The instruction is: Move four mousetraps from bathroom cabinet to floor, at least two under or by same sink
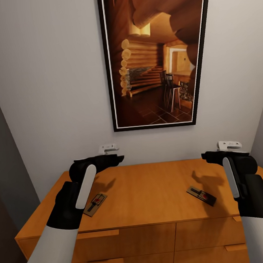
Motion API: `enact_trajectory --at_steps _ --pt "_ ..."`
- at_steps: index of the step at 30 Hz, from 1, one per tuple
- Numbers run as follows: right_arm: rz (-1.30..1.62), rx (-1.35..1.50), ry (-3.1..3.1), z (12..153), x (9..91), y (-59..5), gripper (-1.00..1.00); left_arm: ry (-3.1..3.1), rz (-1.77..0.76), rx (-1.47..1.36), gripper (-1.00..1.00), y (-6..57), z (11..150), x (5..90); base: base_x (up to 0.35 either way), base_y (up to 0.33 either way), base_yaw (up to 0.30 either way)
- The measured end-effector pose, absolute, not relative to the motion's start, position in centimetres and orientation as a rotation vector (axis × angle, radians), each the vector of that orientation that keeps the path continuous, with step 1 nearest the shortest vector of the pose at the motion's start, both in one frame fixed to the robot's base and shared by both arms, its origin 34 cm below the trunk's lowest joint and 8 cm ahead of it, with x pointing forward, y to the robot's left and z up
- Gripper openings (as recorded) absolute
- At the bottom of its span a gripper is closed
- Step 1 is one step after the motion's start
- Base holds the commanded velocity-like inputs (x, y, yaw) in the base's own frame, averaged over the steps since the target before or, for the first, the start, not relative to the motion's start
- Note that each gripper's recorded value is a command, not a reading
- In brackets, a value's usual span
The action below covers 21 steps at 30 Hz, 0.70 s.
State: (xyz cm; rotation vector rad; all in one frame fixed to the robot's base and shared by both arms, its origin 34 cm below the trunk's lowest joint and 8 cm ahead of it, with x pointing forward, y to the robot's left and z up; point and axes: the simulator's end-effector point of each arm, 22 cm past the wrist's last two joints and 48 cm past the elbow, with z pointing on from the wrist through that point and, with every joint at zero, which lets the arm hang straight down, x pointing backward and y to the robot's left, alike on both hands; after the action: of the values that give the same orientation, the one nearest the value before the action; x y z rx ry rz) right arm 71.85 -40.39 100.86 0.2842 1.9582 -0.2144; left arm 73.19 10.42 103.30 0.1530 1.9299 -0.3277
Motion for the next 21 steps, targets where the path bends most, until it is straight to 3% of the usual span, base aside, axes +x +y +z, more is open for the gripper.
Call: enact_trajectory --at_steps 21 --pt "-0.14 0.226 1.972 100.39 71.99 -39.73 1.0 1.94 -0.322 0.153 1.0 10.6 102.9 73.28 0.0 0.0 0.0"
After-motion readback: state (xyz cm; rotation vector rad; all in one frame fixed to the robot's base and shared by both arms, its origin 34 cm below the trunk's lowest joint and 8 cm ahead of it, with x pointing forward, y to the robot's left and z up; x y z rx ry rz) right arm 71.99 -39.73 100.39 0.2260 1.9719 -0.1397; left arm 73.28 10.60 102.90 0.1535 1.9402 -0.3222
